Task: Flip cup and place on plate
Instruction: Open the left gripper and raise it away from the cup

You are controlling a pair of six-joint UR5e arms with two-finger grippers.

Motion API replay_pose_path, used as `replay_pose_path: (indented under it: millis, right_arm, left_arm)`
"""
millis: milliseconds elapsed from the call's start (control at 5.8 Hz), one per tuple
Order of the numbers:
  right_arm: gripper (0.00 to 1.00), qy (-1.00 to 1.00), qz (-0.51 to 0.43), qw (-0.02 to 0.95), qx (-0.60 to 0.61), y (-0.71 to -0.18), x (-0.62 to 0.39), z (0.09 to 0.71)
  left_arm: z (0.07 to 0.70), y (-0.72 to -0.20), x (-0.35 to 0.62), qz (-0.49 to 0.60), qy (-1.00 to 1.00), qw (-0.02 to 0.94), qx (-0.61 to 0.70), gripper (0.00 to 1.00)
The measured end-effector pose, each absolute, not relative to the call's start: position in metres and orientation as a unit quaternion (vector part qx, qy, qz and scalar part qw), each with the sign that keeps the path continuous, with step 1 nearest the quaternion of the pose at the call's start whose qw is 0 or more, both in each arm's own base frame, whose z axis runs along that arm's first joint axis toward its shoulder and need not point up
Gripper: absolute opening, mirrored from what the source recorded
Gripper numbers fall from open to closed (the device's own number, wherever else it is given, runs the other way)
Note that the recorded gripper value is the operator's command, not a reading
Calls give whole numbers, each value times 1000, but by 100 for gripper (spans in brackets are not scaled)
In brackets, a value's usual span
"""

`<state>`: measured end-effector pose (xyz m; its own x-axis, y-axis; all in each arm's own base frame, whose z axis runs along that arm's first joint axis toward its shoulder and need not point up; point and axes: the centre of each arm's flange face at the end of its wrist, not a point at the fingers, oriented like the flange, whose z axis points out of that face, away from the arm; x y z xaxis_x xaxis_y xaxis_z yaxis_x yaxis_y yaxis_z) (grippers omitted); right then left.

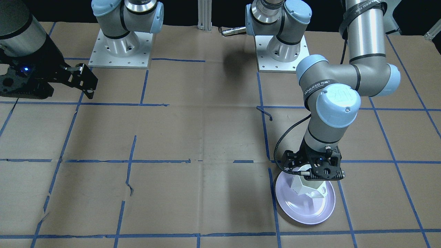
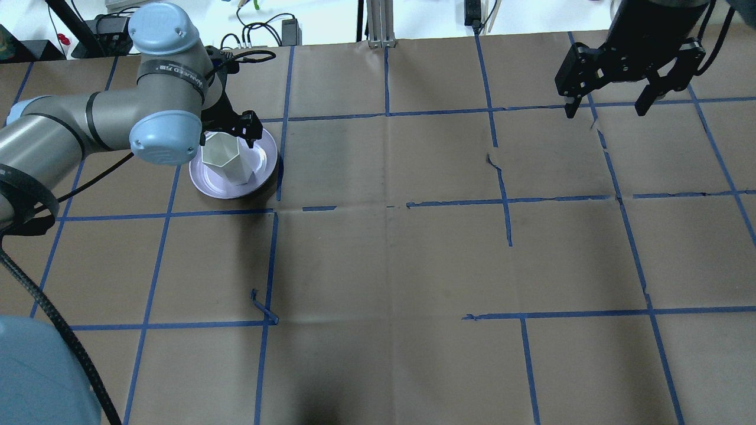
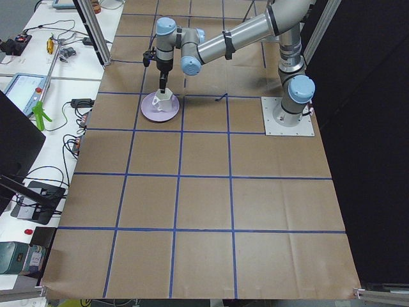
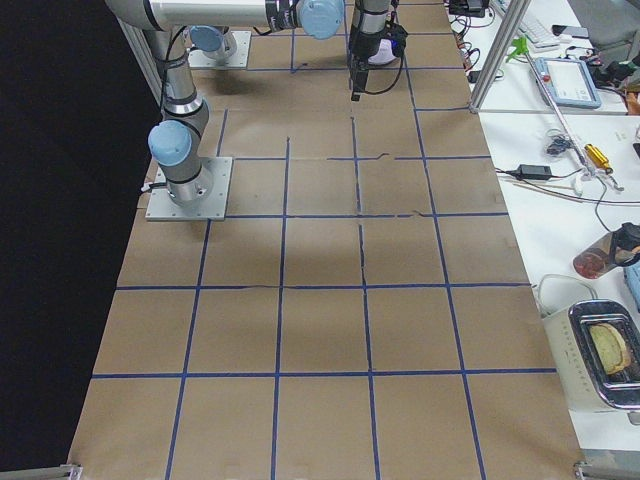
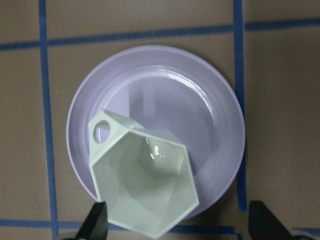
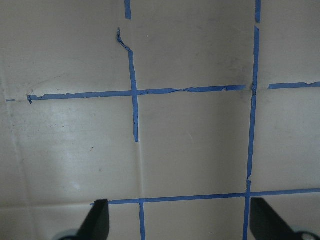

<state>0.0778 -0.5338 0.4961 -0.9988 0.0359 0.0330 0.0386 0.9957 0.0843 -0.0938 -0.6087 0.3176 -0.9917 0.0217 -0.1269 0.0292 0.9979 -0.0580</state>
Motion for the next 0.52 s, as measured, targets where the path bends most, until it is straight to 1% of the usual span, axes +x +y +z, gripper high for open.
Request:
replay_pose_path:
  millis: [172,517]
  right_arm:
    - [100,-999,-42,16,-19,-534,78,496]
    - [100,-999,-42,16,-19,-534,78,496]
  left_arm:
    - [363,-589,-102,10,999,53,-2,99]
    - [447,-535,-137,43,999,8,-12,99]
